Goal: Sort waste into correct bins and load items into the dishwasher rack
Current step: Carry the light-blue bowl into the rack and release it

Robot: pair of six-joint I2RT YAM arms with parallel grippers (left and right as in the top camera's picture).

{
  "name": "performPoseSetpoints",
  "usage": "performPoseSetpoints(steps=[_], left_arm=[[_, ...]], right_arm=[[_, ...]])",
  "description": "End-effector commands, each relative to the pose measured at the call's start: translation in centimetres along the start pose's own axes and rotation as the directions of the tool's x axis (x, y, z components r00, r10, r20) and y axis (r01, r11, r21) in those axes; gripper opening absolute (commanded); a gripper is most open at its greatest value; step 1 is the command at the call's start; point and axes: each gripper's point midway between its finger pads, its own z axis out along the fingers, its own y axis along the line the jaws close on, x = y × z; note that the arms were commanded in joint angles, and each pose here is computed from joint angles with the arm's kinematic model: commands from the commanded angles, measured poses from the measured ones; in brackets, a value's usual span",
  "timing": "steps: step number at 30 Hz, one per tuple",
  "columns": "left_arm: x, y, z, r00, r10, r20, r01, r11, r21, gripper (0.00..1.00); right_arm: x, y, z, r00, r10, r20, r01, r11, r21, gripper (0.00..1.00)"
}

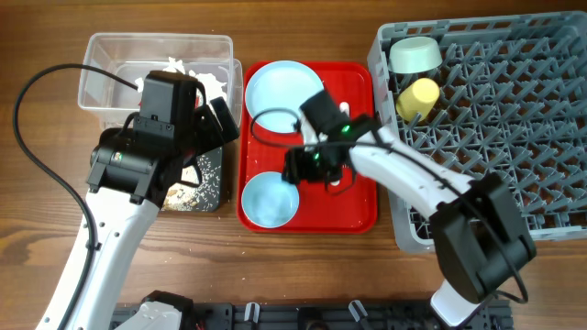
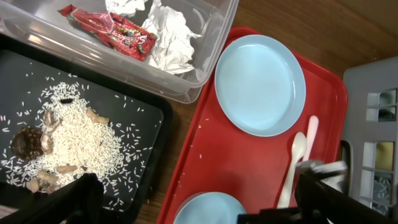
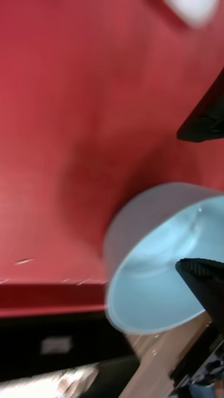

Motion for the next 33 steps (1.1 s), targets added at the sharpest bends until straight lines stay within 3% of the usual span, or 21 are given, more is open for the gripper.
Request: performPoseSetpoints(steps=[1, 3, 5, 8, 17, 23, 28, 33], left_arm=[[-0.2, 0.0, -0.1, 1.0, -0.001, 0.004, 0.001, 1.0, 0.004, 1.0], [-0.2, 0.0, -0.1, 1.0, -0.001, 0.004, 0.001, 1.0, 0.004, 1.0], [-0.2, 0.0, -0.1, 1.0, -0.001, 0.004, 0.001, 1.0, 0.004, 1.0], [-0.2, 0.0, -0.1, 1.0, -0.001, 0.004, 0.001, 1.0, 0.004, 1.0], [-0.2, 0.0, -0.1, 1.0, -0.001, 0.004, 0.001, 1.0, 0.004, 1.0], [-0.2, 0.0, -0.1, 1.0, -0.001, 0.004, 0.001, 1.0, 0.004, 1.0], [-0.2, 0.0, -0.1, 1.0, -0.001, 0.004, 0.001, 1.0, 0.004, 1.0], [-0.2, 0.0, -0.1, 1.0, -0.001, 0.004, 0.001, 1.0, 0.004, 1.0]], right_arm=[[1.2, -0.3, 1.3, 0.996, 0.085, -0.031, -0.084, 0.996, 0.024, 0.54], [1.2, -0.3, 1.3, 0.996, 0.087, -0.032, -0.087, 0.996, 0.025, 0.45], [1.4, -0.6, 1.6, 0.993, 0.109, -0.041, -0.107, 0.994, 0.033, 0.25], [1.5, -0.8, 2.0, 0.991, 0.122, -0.049, -0.12, 0.992, 0.04, 0.06], [0.0, -0.1, 0.4, 0.996, 0.084, 0.003, -0.084, 0.996, 0.023, 0.04], [-3.6, -4.0, -10.5, 0.954, 0.141, 0.264, -0.191, 0.965, 0.178, 0.04], [-3.9, -10.3, -23.8, 0.784, 0.16, 0.6, -0.413, 0.856, 0.311, 0.04], [0.4, -16.1, -34.3, 0.556, 0.079, 0.827, -0.677, 0.621, 0.396, 0.04]])
